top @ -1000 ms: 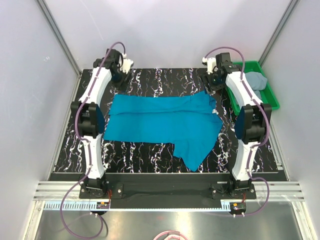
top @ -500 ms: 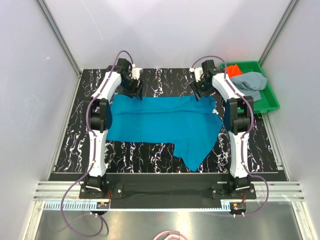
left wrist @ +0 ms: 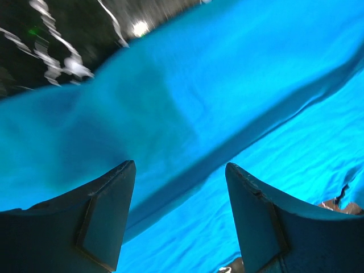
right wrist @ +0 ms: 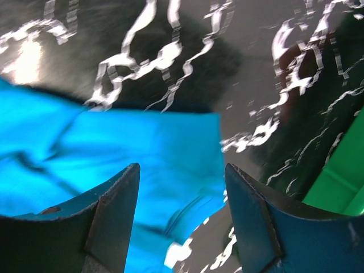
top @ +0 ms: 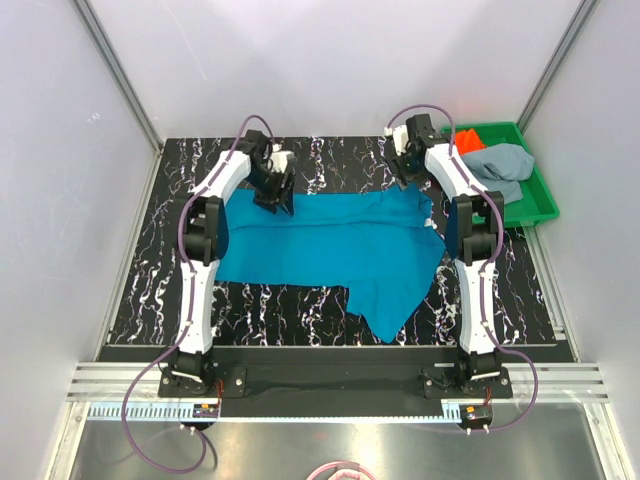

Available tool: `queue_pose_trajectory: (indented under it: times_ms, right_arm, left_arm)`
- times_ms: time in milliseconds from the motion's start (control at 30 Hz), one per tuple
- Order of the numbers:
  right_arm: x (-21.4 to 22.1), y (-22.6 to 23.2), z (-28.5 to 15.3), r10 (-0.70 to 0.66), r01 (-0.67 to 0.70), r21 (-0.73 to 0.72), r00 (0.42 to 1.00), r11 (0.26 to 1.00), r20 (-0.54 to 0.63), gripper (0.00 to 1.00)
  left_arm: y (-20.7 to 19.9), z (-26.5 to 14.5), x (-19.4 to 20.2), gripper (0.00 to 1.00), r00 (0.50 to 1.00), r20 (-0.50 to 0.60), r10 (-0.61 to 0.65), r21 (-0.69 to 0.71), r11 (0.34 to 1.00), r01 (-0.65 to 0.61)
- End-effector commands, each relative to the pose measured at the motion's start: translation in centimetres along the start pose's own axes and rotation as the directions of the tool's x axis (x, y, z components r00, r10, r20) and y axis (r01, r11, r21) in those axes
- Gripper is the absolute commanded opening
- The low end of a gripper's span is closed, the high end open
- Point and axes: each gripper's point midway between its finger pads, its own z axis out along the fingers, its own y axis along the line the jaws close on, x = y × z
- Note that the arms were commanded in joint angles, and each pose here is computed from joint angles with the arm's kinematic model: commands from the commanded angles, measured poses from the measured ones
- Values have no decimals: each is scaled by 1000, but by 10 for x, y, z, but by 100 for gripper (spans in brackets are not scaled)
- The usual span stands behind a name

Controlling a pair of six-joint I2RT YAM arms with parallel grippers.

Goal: Fold and stack the t-shirts
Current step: Fold the tshirt

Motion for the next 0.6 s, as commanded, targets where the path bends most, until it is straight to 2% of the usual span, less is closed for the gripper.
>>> queue_pose_trajectory:
  times_ms: [0, 100, 167, 200, 333, 400, 433, 567]
  right_arm:
    - [-6, -32, 12, 28, -30, 75, 999, 997, 30, 68]
    - [-7, -39, 18, 46, -48, 74, 998, 996, 34, 66]
    - [-11, -38, 19, 44, -47, 64, 998, 997, 47, 58]
    - [-13, -35, 20, 46, -49, 47, 998, 998, 52, 44]
    - [-16, -34, 16, 71, -74, 44, 996, 996, 63, 8]
    - [-19, -36, 9, 73, -77, 48, 995, 996, 73, 7]
    - [-18, -36, 7, 73, -77, 48, 995, 996, 73, 0]
    - [-29, -40, -16, 66, -73, 61, 992, 995, 110, 0]
  left_arm:
    - [-17, 0, 6, 69, 1000, -18, -4, 45, 999, 5]
    - [-19, 1, 10, 69, 999, -31, 11, 34, 999, -10]
    - [-21, 3, 10, 69, 999, -34, 26, 27, 999, -25]
    - [-20, 5, 10, 69, 999, -37, 28, 20, 999, -27]
    - [-22, 9, 12, 69, 998, -50, 45, 9, 999, -45]
    - [-23, 10, 14, 69, 997, -54, 48, 13, 999, -47]
    - [-23, 11, 14, 69, 997, -57, 46, 16, 999, -45]
    - [-22, 15, 17, 69, 997, -66, 40, 22, 999, -39]
